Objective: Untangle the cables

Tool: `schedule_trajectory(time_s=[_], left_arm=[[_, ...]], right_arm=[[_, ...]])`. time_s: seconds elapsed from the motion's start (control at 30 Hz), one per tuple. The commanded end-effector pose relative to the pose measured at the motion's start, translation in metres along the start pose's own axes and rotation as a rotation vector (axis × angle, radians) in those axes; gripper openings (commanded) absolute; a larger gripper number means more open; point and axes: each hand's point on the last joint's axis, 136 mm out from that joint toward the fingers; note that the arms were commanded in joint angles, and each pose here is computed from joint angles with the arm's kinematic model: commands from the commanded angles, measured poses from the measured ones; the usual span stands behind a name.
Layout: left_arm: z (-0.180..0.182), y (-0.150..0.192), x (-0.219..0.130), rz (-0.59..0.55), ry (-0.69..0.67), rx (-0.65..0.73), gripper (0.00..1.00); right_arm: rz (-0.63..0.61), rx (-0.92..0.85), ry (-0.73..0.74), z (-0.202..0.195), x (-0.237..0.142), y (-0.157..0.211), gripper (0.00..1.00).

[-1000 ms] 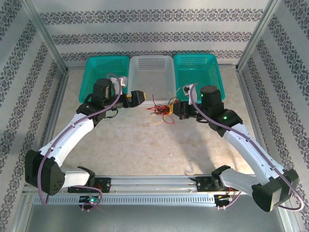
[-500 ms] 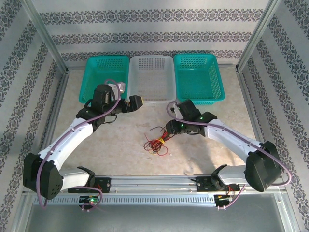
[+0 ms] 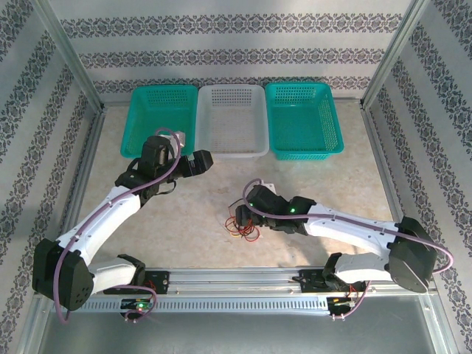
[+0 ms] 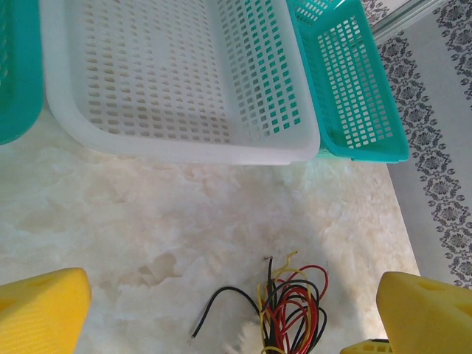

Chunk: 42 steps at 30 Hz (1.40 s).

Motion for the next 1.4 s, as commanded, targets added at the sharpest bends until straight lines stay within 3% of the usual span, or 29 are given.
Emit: schedule_trajectory(time_s=[0.0, 0.2, 0.43, 0.7, 0.8, 0.9, 1.07, 1.3, 1.37], left_arm=[[-0.005, -0.01, -0.004, -0.017, -0.004, 0.033, 0.99], [-0.007, -0.012, -0.002, -0.012, 0.0, 0.052, 0.99], [-0.007, -0.002, 0.006, 0.047, 0.022, 0.052, 1.0], [-0.003, 0.013, 0.009, 0.091, 0.037, 0.028, 0.99], [-0.004, 0.014, 0.008, 0.101, 0.045, 0.032, 0.99], [-0.005, 0.011, 0.009, 0.093, 0.044, 0.039, 0.99], [-0.007, 0.007, 0.014, 0.085, 0.052, 0.024, 0.98], [-0.021, -0.009, 0.009, 0.082, 0.067, 0.1, 1.0], [-0.031, -0.019, 0.001, 0.074, 0.107, 0.122, 0.99]], right_arm=[[-0.044, 0.143, 0.144, -0.034, -0.008, 0.005, 0.99], [-0.169, 0.187, 0.051, -0.024, -0.023, 0.011, 0.98], [-0.179, 0.213, 0.038, 0.002, 0.014, 0.015, 0.98], [-0.171, 0.363, 0.075, 0.009, 0.068, 0.009, 0.95], [-0.129, 0.327, 0.05, 0.019, 0.079, 0.014, 0.8], [-0.113, 0.315, 0.056, 0.013, 0.082, 0.022, 0.57], [-0.101, 0.285, 0.043, -0.01, 0.08, 0.029, 0.35], [-0.038, -0.04, -0.145, 0.011, 0.048, 0.012, 0.01], [-0.048, -0.124, -0.219, 0.025, 0.024, -0.001, 0.0]])
Point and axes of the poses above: each hand's point on the last joint's axis, 136 mm out from that joint toward the fingers, its own x axis out along the fingers, its own z axis along the line the jaws close on, y = z × x, and after that the axes turned 4 degrees about -x, right-handed
